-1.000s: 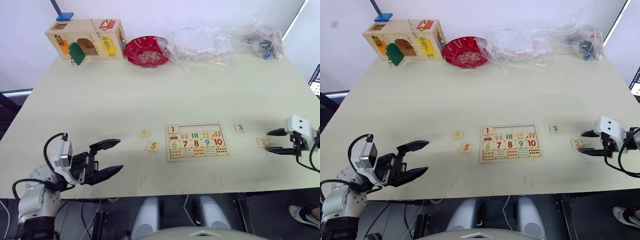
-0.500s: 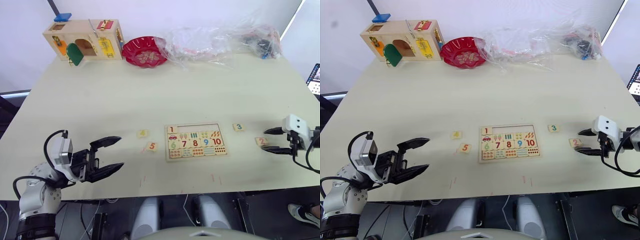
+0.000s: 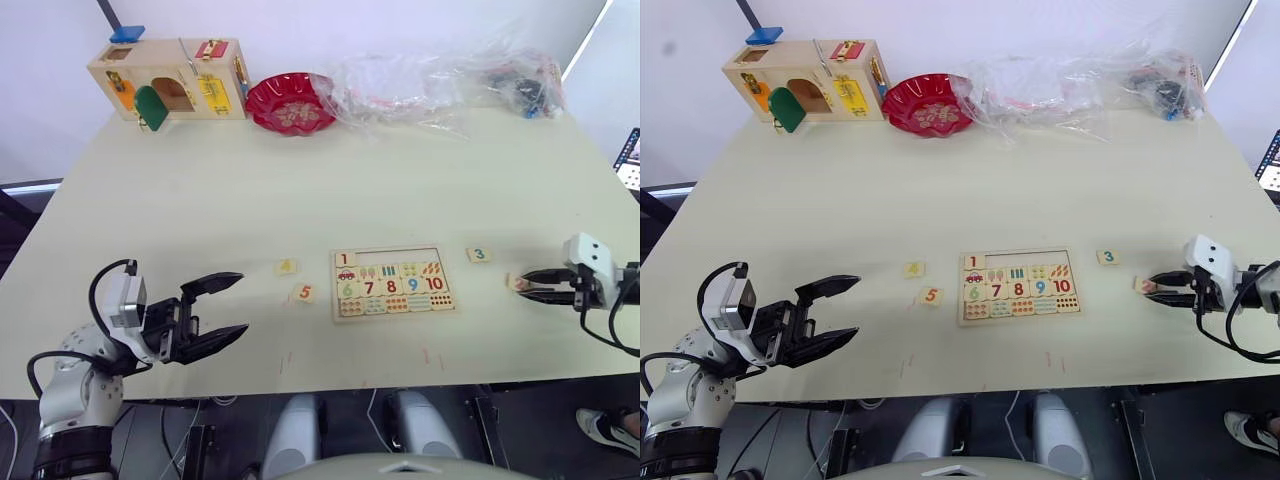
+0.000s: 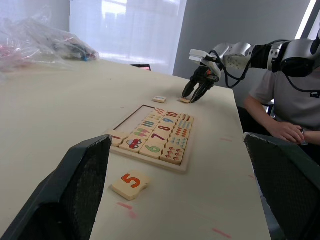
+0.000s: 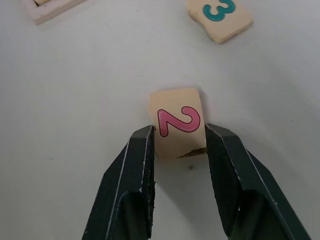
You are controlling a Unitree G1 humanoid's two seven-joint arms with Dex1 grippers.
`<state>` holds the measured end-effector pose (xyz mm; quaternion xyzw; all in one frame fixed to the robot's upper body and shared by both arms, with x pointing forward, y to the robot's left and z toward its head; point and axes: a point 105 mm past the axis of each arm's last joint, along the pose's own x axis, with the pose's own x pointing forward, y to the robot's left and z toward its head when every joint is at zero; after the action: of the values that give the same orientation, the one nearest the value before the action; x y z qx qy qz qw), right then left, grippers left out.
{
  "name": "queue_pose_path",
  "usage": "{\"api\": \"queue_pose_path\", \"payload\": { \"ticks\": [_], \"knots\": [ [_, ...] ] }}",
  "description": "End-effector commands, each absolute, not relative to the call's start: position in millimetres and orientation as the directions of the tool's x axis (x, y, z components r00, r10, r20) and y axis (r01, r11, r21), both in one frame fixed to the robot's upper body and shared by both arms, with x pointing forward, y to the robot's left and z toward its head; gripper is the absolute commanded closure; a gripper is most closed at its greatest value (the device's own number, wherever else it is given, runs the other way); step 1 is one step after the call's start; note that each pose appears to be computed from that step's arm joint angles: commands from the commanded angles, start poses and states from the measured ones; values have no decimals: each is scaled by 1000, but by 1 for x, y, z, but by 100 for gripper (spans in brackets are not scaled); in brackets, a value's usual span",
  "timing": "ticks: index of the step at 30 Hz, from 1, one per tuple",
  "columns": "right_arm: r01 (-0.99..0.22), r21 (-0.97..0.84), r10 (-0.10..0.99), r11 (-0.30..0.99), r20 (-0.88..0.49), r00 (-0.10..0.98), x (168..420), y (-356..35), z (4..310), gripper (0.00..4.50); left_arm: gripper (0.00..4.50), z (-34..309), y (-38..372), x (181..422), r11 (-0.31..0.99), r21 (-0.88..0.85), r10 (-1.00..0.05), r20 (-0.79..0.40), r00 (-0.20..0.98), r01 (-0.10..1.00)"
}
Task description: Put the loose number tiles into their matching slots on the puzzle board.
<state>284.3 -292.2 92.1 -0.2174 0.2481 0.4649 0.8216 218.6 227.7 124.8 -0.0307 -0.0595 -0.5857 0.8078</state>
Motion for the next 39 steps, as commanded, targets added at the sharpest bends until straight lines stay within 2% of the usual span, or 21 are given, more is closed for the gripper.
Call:
{"api": "queue_pose_path", "payload": {
  "ticks": [1, 3, 7, 10, 16, 20, 26, 39],
  "knots": [
    [-844, -211, 642, 493, -566, 516, 284, -279, 111, 320, 0, 132, 225, 217, 297, 56, -947, 142, 286, 953],
    [-850, -224, 648, 477, -564, 512, 278, -267, 117, 320, 0, 132, 225, 218, 297, 55, -947, 142, 287, 953],
    [-809, -336, 532, 483, -621, 576, 277, -253, 127, 320, 0, 132, 224, 218, 297, 56, -947, 142, 287, 953],
    [-819, -285, 544, 498, -632, 551, 271, -231, 138, 320, 0, 133, 222, 220, 292, 57, -949, 143, 282, 955],
    [-639, -166, 388, 751, -673, 630, 264, -236, 133, 320, 0, 134, 223, 220, 295, 63, -948, 143, 283, 954],
    [-559, -137, 328, 818, -687, 648, 247, -231, 123, 320, 0, 134, 224, 218, 301, 62, -946, 142, 290, 952],
    [-524, -129, 309, 842, -681, 664, 232, -222, 114, 320, 0, 134, 223, 218, 302, 58, -946, 142, 292, 952],
    [-565, -135, 332, 814, -691, 643, 224, -221, 81, 320, 0, 133, 220, 223, 290, 56, -949, 145, 280, 955]
  ]
}}
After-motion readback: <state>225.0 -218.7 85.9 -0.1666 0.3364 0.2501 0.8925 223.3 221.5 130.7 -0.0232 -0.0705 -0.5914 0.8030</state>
